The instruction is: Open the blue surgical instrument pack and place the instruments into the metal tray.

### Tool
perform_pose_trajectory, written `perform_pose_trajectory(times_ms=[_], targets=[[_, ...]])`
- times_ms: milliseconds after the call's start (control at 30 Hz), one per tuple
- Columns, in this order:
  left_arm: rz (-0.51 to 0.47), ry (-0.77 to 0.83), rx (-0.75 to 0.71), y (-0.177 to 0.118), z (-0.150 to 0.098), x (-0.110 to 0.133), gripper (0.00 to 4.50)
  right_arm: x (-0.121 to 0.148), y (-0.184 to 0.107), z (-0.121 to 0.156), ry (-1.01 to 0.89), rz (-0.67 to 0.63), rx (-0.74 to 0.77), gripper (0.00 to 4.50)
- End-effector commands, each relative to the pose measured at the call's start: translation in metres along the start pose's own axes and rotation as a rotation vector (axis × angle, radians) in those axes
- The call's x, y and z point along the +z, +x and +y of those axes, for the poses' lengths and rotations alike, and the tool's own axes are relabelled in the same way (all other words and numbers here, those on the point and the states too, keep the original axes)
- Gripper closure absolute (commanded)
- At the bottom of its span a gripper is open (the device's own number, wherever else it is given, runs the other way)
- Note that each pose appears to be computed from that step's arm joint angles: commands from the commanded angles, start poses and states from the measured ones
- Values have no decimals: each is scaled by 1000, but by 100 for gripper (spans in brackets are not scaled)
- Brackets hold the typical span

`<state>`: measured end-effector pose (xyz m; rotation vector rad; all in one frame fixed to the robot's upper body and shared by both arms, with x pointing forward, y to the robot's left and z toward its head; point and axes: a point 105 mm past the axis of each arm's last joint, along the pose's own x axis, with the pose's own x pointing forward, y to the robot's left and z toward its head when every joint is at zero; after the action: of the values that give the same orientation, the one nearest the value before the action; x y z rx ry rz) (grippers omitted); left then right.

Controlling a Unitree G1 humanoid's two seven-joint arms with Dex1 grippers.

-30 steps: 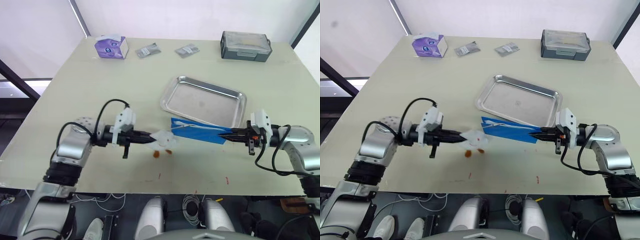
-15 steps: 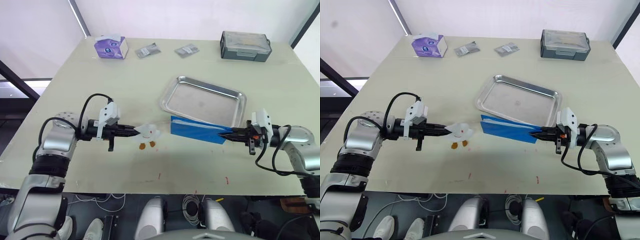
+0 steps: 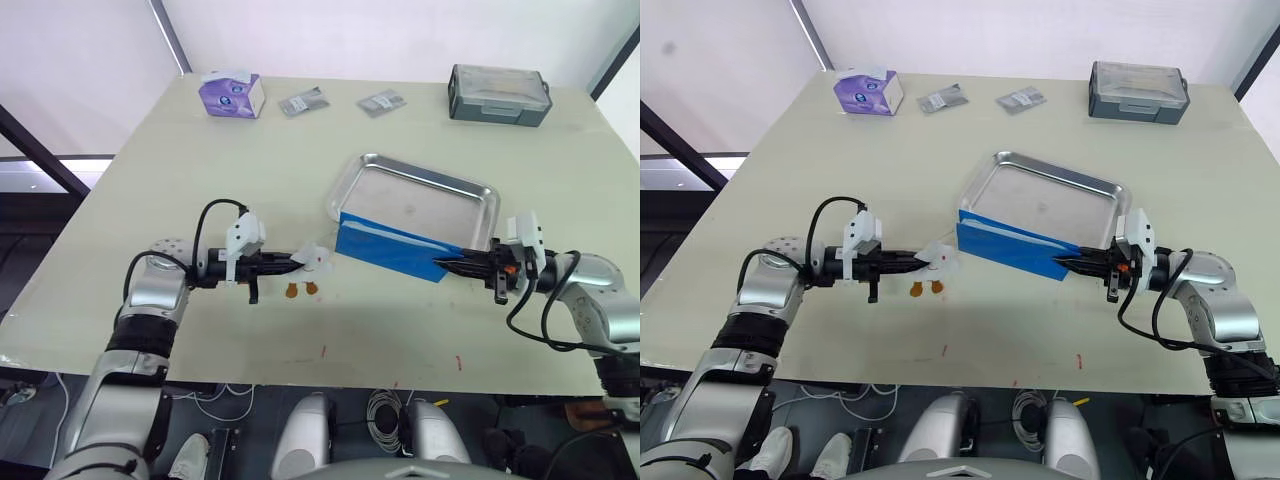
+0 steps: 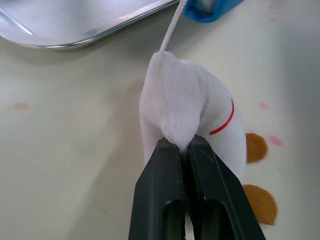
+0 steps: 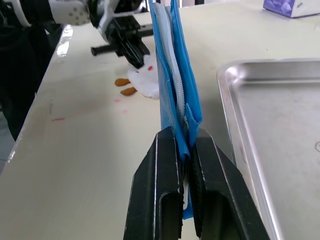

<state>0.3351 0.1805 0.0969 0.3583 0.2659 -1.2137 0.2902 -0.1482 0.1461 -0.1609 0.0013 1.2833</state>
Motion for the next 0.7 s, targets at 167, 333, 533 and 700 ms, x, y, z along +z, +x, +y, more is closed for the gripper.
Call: perform_pose_trajectory(times_ms=[167, 333, 533, 700], targets=[[78, -120, -49, 20, -16, -35, 449, 41, -8, 3, -29, -108, -6, 450], [82, -122, -64, 22, -21, -37, 449, 68, -11, -4, 30, -254, -59, 450], [76, -118, -70, 23, -23, -35, 449, 77, -4, -3, 26, -259, -69, 450], [73, -109, -70, 17, -22, -31, 449, 55, -2, 5, -51, -109, -31, 450]])
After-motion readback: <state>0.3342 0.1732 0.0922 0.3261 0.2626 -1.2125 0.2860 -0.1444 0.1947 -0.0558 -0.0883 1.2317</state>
